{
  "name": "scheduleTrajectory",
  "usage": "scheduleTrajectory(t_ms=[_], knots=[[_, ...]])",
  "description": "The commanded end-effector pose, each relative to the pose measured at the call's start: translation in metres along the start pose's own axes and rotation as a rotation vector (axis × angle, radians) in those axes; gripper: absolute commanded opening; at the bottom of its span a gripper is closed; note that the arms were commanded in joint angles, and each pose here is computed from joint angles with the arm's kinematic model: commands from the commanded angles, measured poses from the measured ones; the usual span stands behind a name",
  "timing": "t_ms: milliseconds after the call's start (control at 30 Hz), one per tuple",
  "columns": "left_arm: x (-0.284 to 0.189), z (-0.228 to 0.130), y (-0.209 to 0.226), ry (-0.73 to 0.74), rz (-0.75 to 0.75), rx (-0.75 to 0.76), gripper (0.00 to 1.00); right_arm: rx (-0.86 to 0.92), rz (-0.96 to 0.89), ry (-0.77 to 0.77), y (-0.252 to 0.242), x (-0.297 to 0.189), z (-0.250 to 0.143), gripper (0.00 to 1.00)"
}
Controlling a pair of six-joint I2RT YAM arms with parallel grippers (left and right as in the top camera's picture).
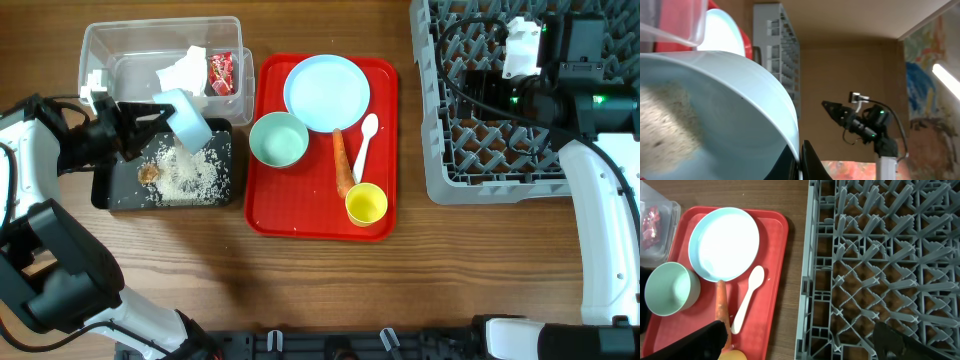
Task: Sort waste into correct bins and load items into the dishwasher rack
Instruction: 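Tip the white bowl over the black tray to pour out the rice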
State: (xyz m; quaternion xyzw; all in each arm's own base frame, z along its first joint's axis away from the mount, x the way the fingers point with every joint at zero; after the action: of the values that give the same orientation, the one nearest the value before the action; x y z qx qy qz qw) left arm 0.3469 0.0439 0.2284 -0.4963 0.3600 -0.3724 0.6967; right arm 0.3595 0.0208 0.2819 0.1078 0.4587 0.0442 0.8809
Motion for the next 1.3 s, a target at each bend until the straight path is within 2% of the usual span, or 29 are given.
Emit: scheduleTrajectory(t_ms=[0,100,733,1067,1267], knots=[[-0.0032,0.0085,-0.0132,-0.046,-0.085,0.009,0.04,0.007,0.016,-0.008,0.0038,-0.0010,0.0051,0.96],[-0.0039,0.0108,-0.0186,-0.064,-0.126,-0.001,0.04,0.008,0.016,-0.008,0.0038,-0.0010,0.0052,0.96],[-0.0039,0.0111,-0.0185,-0.061,-0.128,-0.037,0.04,0.007,0.016,-0.012,0.0039,-0.0010,0.0060,0.96],[-0.0037,0.0067,-0.0209,-0.051,-0.132,-0.189,0.04,0.008,0.016,-0.008,0.0038,-0.0010,0.0051,0.96],[0.0015,0.0051,-0.0205,-0.033,-0.109,-0.084,0.04,0.008,0.016,-0.008,0.0038,-0.0010,0.0052,0.96]])
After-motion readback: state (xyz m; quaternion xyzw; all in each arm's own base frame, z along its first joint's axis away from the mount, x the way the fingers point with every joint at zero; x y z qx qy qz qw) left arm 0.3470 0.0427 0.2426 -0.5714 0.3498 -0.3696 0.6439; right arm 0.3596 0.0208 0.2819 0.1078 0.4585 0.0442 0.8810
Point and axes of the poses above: each gripper's point midway between its finger pads, its own x axis out along the fingers, its own y axis along the line the jaws close on, z = x × y, the point moved 4 cm from there along -x, back along the fingers, and after that the axes turned 9 degrees about x, right-handed, at the moved point
